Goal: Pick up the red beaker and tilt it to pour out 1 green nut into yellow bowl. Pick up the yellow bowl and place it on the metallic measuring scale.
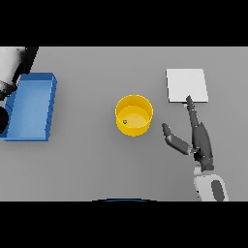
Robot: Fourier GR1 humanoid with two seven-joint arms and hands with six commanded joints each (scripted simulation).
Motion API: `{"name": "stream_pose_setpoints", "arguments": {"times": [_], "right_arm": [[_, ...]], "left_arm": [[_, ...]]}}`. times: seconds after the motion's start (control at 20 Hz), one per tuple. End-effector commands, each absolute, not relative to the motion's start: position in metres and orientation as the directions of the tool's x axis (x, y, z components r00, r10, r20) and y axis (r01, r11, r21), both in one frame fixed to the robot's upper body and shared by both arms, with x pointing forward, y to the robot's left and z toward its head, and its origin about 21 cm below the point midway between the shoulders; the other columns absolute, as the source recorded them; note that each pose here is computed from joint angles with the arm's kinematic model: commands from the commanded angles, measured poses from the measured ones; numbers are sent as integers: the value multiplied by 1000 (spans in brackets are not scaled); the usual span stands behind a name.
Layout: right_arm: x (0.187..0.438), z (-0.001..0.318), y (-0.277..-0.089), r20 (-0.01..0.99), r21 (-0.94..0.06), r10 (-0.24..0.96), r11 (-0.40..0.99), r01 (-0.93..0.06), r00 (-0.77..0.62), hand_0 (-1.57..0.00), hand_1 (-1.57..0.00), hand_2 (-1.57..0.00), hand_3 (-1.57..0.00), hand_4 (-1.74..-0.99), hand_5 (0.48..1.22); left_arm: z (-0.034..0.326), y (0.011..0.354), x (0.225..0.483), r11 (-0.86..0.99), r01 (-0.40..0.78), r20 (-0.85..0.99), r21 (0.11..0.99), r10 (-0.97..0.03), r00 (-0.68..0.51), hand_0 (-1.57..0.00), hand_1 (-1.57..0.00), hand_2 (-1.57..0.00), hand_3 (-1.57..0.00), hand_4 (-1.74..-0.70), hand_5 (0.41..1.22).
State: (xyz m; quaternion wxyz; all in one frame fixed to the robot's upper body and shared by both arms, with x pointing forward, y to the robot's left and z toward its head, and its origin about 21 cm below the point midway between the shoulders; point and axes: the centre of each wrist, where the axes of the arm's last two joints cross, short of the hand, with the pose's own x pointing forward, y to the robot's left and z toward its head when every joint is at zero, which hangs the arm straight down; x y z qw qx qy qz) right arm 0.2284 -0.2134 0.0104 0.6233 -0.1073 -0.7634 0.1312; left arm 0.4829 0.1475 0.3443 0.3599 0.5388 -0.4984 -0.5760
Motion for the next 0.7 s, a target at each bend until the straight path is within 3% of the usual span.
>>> {"name": "stream_pose_setpoints", "arguments": {"times": [0.0, 0.15, 0.3, 0.45, 0.65], "right_arm": [[228, 10, -212, 933, -303, 294, 953, -14, -209, 1, 1, 1, 1, -1129, 625], [228, 10, -215, 948, -241, 226, 970, -42, -222, 1, 1, 1, 1, -1083, 625], [232, 14, -218, 953, -238, 222, 969, -58, -204, 1, 1, 1, 1, -1106, 642], [228, 11, -219, 952, -237, 216, 968, -77, -216, 1, 1, 1, 1, -1148, 663], [235, 13, -217, 944, -261, 237, 962, -82, -229, 1, 1, 1, 1, -1181, 687]], "left_arm": [[345, 169, 485, -144, -120, -159, 982, -980, -124, -1571, -1571, -1571, -1394, -1738, 1221], [321, 236, 489, 147, -93, 148, 985, -989, 0, -1571, -1571, -1571, -1480, -1739, 1221], [283, 280, 488, 329, -129, 346, 935, -927, 143, -1571, -1571, -1571, -1525, -1740, 1221], [250, 314, 482, 444, -170, 475, 880, -819, 322, -1571, -1571, -1571, -1547, -1741, 1221], [214, 338, 472, 581, -222, 615, 783, -674, 409, -1571, -1571, -1571, -1488, -1741, 1221]]}}
